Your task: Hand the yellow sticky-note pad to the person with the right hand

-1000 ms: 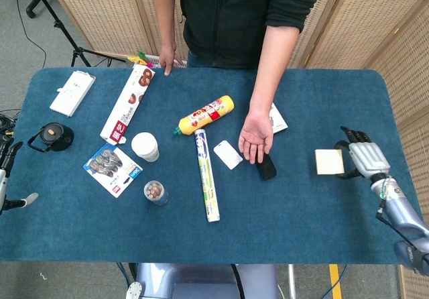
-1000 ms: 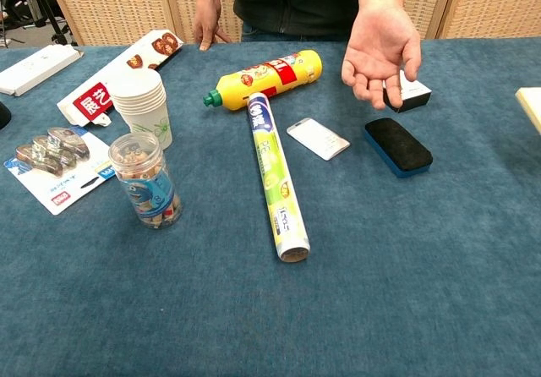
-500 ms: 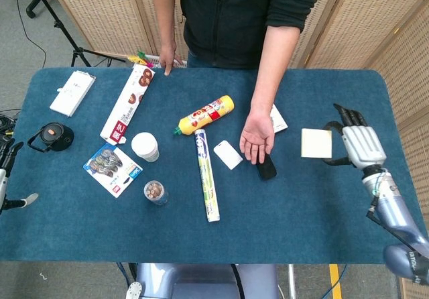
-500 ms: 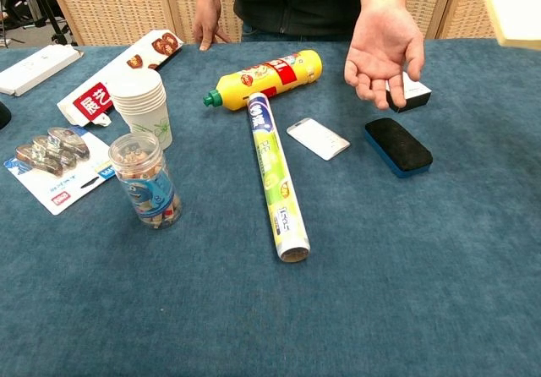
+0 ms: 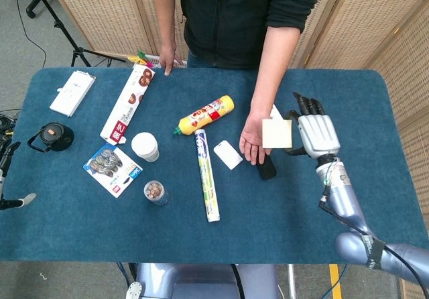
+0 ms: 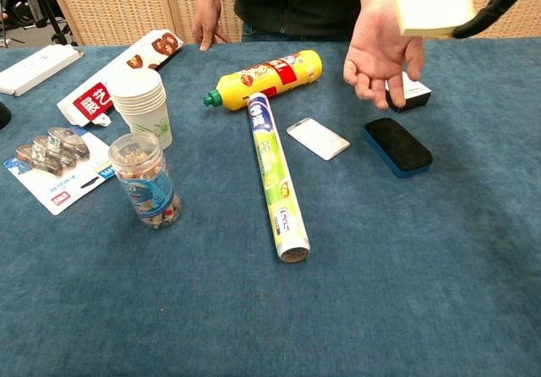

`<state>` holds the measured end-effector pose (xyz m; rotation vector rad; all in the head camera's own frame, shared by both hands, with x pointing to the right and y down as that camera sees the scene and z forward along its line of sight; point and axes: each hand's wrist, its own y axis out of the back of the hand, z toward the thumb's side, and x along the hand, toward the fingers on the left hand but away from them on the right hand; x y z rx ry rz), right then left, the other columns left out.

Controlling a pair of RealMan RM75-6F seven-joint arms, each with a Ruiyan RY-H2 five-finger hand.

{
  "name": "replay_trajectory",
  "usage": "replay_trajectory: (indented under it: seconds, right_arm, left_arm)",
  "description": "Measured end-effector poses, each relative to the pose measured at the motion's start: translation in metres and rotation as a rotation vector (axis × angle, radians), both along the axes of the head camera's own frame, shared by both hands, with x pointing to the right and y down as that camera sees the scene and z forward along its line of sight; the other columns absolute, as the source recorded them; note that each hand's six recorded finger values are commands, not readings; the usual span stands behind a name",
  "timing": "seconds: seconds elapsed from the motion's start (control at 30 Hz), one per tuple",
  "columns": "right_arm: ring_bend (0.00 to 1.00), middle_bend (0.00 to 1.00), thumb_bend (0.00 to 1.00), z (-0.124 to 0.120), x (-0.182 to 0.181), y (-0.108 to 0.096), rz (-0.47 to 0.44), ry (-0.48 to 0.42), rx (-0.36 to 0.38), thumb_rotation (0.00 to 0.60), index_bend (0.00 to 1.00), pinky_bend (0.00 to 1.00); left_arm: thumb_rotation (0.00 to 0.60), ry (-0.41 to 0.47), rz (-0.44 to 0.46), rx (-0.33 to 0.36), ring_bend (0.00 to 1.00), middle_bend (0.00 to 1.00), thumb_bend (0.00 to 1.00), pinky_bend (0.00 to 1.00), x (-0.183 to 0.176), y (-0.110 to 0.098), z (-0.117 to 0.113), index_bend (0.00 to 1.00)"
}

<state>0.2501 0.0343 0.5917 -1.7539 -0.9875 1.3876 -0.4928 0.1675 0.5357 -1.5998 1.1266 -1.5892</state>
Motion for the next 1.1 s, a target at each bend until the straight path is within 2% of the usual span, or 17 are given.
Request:
replay_trajectory:
  seconds: [0.33, 0.4, 0.43, 0.53, 0.6, 0.67, 0.73, 1.1]
  right_arm:
    - [0.0, 0.0, 0.67, 0.017, -0.049, 0.02, -0.025, -0.039, -0.033, 0.6, 0.52, 0.04]
    - [0.0, 0.0, 0.65, 0.022, -0.058, 0.023, -0.041, -0.033, -0.034, 0.6, 0.48, 0.04]
    - [0.0, 0.0, 0.59, 0.024, -0.061, 0.024, -0.047, -0.028, -0.034, 0.6, 0.4, 0.04]
    - [0.0, 0.0, 0.34, 0.03, -0.069, 0.026, -0.064, -0.008, -0.03, 0.6, 0.08, 0.04]
    - [0.0, 0.0, 0.18, 0.034, -0.07, 0.028, -0.071, 0.001, -0.033, 0.6, 0.0, 0.04]
    - [0.0, 0.0, 0.06, 0.034, -0.068, 0.028, -0.069, 0.001, -0.034, 0.6, 0.0, 0.04]
    - [0.0, 0.0, 0.01, 0.033, -0.064, 0.027, -0.061, -0.005, -0.034, 0.6, 0.0, 0.04]
    - [0.0, 0.0, 0.0, 0.003, -0.035, 0.026, -0.055, 0.01, -0.009, 0.6, 0.0, 0.04]
  left_arm:
    - [0.6, -0.002, 0.0, -0.007, 0.0, 0.0, 0.0, 0.0, 0.0, 0.0, 0.001, 0.0]
    - [0.6, -0.005, 0.002, -0.007, 0.0, 0.0, 0.0, 0.0, 0.0, 0.001, 0.001, 0.0]
    - [0.6, -0.006, 0.002, -0.008, 0.0, 0.0, 0.0, 0.0, 0.001, 0.001, 0.001, 0.0]
    - [0.6, -0.004, -0.001, -0.009, 0.0, 0.0, 0.0, 0.0, 0.0, 0.001, 0.001, 0.0]
    - [0.6, -0.006, -0.006, -0.008, 0.0, 0.0, 0.0, 0.0, -0.001, 0.001, 0.001, 0.0]
    - [0.6, -0.004, -0.01, -0.01, 0.0, 0.0, 0.0, 0.0, -0.002, 0.001, 0.001, 0.0]
    - [0.6, -0.004, -0.009, -0.01, 0.0, 0.0, 0.0, 0.0, -0.003, 0.001, 0.001, 0.0]
    - [0.6, 0.0, -0.003, -0.009, 0.0, 0.0, 0.0, 0.0, -0.001, 0.002, 0.0, 0.0]
